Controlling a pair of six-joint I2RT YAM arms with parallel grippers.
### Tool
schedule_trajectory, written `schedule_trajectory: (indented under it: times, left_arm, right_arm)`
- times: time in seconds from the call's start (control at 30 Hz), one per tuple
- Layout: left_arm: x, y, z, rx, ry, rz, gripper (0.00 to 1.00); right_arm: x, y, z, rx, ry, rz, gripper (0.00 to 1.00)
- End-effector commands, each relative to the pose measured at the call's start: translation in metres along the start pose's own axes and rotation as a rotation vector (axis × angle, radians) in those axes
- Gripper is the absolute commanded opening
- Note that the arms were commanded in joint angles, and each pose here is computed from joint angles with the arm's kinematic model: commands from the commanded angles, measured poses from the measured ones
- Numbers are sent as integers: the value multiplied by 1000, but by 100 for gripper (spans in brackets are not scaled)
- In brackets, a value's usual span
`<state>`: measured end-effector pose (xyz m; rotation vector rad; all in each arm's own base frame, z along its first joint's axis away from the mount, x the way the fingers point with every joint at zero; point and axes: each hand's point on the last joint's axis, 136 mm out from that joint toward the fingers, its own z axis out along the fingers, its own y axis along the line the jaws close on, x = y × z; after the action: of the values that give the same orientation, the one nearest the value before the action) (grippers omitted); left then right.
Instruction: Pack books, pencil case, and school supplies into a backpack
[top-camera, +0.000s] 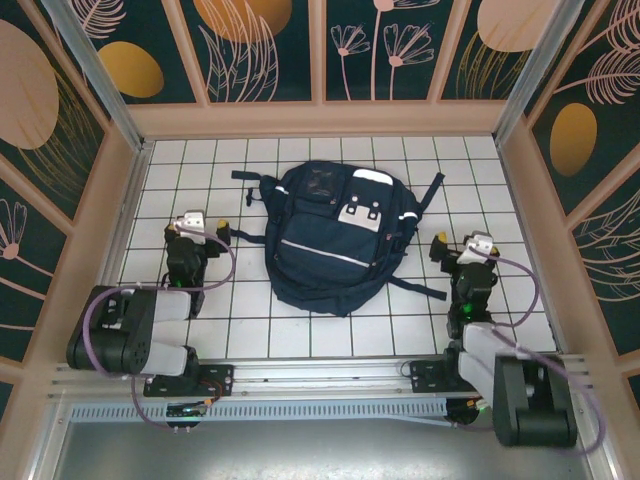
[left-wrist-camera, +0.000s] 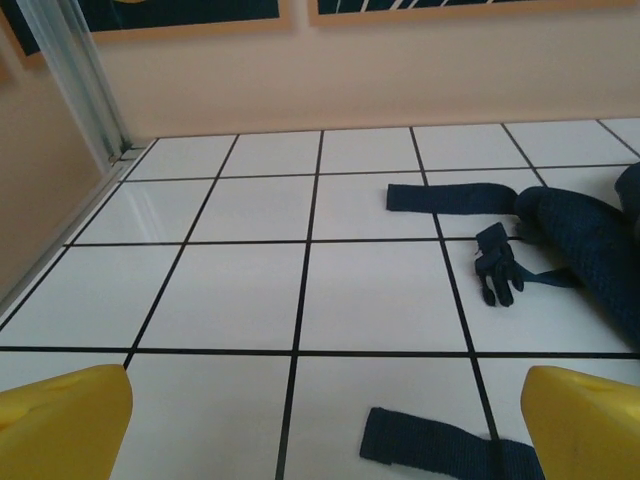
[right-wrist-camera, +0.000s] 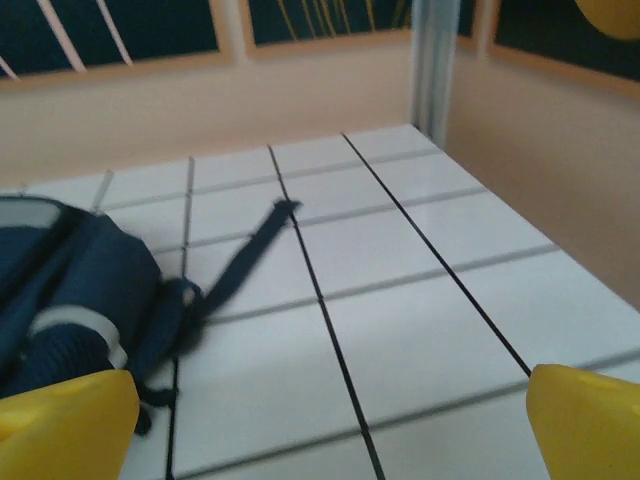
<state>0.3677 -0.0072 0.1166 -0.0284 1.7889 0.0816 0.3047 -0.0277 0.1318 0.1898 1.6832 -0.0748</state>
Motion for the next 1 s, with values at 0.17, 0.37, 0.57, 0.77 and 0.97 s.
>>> schedule_trajectory:
  times: [0.17, 0.37, 0.57, 0.77, 0.97]
  left_arm:
    - [-20, 16, 6, 8, -121, -77, 99]
    - [-20, 18, 7, 4, -127, -86, 99]
    - [-21, 20, 6, -7, -127, -89, 99]
    - [-21, 21, 6, -13, -126, -93, 99]
    - [-20, 21, 6, -13, -124, -93, 99]
  right_arm:
    - [-18, 30, 29, -133, -146, 6, 99]
    - [-3, 11, 65, -49, -15, 78, 99]
    - [-4, 14, 65, -43, -30, 62, 99]
    - [-4, 17, 65, -40, -32, 44, 99]
    - [-4, 17, 66, -43, -30, 46, 99]
